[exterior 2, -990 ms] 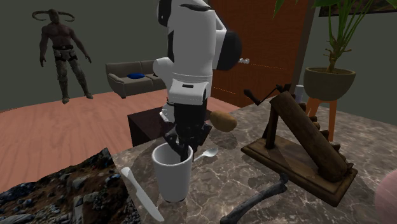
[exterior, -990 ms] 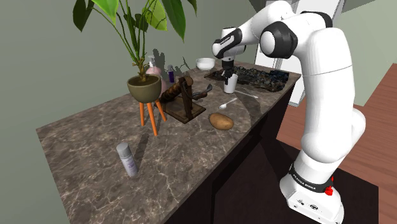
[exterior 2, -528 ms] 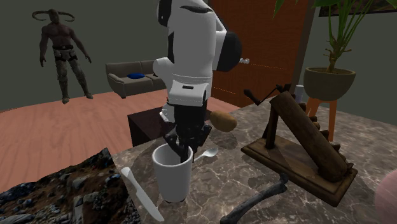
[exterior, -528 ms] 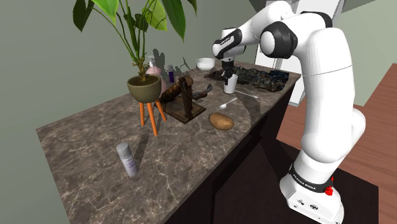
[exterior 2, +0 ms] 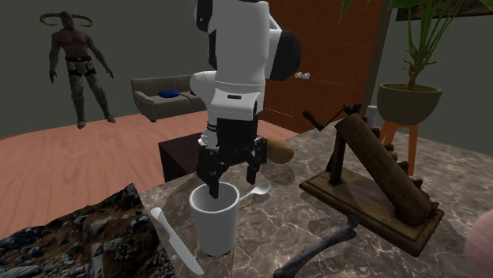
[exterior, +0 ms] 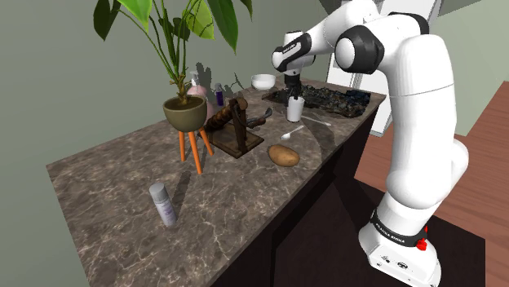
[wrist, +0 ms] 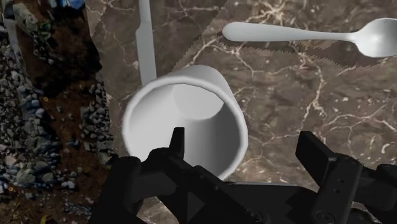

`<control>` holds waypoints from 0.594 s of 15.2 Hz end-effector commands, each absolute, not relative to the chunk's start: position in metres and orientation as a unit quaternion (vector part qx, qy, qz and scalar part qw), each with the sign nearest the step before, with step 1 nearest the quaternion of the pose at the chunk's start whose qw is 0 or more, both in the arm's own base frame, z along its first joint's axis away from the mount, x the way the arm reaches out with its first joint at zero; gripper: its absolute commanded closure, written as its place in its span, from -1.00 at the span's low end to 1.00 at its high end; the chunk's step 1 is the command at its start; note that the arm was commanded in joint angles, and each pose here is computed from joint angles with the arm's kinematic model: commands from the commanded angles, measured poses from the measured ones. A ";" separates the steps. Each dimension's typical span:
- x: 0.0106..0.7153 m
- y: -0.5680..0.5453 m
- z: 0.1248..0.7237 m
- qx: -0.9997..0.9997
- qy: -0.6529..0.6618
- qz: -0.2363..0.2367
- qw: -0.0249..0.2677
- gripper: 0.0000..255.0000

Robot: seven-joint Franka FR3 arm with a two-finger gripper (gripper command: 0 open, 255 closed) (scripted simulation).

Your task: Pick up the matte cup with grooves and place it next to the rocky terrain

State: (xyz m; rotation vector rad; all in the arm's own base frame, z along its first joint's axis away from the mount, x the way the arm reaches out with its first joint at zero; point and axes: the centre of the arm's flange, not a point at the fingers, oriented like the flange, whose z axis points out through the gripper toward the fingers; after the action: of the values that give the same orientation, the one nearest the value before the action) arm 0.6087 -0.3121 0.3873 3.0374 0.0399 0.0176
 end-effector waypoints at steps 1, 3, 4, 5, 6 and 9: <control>0.608 -0.310 0.409 0.999 0.013 0.006 0.052 -1.00; 0.608 -0.309 0.420 0.999 0.013 0.006 0.052 -1.00; 0.608 -0.309 0.420 0.999 0.013 0.006 0.052 -1.00; 0.608 -0.309 0.420 0.999 0.013 0.006 0.052 -1.00; 0.608 -0.309 0.420 0.999 0.013 0.006 0.052 -1.00; 0.608 -0.309 0.420 0.999 0.013 0.006 0.052 -1.00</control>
State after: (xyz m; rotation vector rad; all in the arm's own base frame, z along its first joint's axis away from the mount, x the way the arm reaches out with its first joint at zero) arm 0.6083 -0.3091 0.4195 3.0377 0.0395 0.0175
